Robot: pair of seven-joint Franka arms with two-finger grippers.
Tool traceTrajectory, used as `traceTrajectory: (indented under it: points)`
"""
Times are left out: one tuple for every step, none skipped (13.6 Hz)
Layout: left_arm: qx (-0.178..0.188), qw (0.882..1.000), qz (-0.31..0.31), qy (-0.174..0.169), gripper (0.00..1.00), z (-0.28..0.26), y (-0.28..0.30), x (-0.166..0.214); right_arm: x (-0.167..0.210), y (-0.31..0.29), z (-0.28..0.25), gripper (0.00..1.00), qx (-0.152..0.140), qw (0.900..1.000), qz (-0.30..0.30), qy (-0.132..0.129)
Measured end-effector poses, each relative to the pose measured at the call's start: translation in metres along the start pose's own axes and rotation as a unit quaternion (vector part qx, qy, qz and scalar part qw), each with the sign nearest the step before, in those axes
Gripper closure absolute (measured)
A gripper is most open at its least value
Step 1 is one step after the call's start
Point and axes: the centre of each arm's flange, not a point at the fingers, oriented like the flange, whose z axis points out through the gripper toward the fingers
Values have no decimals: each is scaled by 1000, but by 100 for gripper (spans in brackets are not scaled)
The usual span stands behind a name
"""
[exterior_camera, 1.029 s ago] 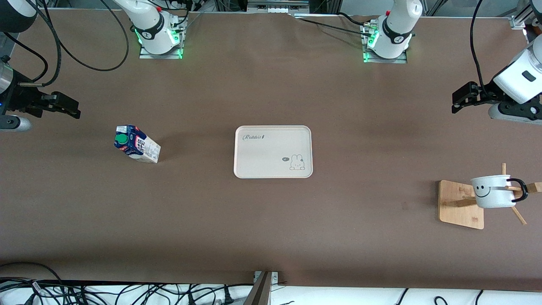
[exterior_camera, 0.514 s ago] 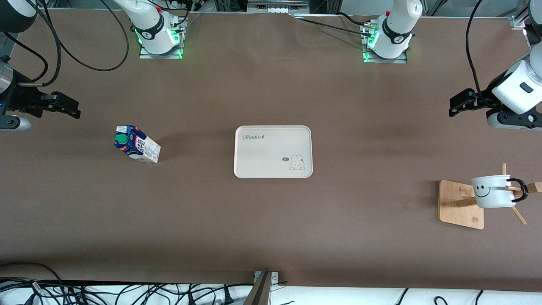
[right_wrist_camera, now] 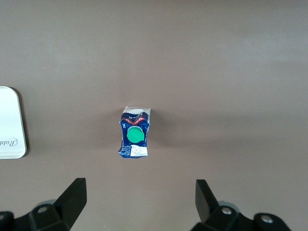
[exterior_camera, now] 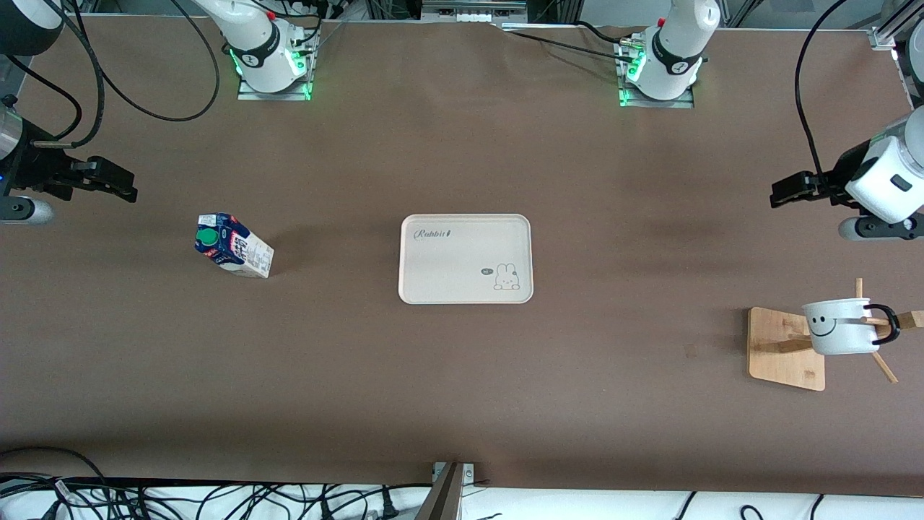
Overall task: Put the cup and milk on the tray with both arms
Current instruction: 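Reach the right gripper to the milk carton while the left gripper reaches the mug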
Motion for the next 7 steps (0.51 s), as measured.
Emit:
traceTrajectory:
  points:
    - [-2,1000,-15,21,0,1,-5,5,3,-1,6,0,3,1000,-1,-6]
    - [-5,999,-33,43,0,5,-13,10,8,-4,17,0,7,1000,-2,-15]
    - [-7,997,-51,66,0,11,-21,14,13,-7,28,0,10,1000,-3,-26]
    - [-11,994,-69,88,0,20,-30,15,18,-9,39,0,11,999,-5,-35]
    - [-19,990,-86,114,0,30,-36,13,21,-10,47,0,11,999,-6,-42]
    - [-33,984,-102,143,0,41,-43,10,24,-11,53,0,11,999,-7,-47]
    - [-43,977,-114,173,0,52,-49,6,25,-13,58,0,11,999,-8,-52]
